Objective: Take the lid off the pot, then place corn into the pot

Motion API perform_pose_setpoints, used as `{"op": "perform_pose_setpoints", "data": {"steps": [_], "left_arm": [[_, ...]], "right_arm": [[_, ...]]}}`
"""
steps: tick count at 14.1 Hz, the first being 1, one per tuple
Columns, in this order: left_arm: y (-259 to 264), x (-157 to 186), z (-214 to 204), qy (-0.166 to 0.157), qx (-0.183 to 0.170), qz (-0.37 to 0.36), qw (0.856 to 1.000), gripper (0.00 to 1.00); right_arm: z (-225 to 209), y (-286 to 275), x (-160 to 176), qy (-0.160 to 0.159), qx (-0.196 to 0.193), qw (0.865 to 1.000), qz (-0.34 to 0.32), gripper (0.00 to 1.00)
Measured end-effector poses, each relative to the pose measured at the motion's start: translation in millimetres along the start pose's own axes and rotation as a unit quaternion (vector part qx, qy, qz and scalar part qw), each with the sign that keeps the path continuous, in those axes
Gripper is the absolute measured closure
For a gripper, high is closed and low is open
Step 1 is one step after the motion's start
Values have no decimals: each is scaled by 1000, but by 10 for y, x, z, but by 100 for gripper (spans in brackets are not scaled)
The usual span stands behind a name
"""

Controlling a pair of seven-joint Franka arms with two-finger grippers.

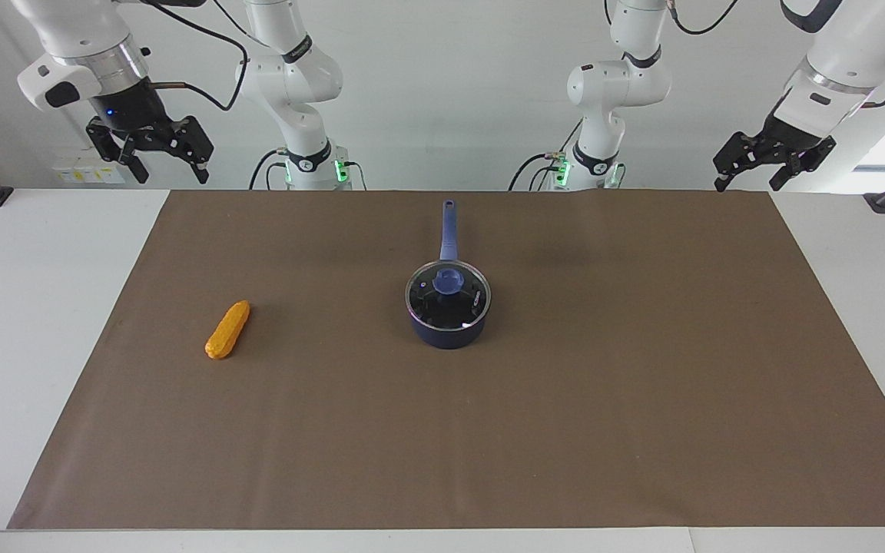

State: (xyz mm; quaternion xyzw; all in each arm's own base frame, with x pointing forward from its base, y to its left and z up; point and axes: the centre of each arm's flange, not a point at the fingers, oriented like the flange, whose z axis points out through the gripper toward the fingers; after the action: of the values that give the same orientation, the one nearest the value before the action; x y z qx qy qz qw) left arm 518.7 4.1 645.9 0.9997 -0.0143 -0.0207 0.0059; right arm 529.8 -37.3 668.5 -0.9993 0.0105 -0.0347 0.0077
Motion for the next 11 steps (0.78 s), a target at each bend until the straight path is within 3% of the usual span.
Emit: {"op": "perform_pose_setpoints", "data": {"steps": [11], "left_arm": [[0, 0, 0, 0, 0, 0, 1000, 0]], "right_arm": [[4, -44, 7, 0, 0, 1000, -4, 0]]}}
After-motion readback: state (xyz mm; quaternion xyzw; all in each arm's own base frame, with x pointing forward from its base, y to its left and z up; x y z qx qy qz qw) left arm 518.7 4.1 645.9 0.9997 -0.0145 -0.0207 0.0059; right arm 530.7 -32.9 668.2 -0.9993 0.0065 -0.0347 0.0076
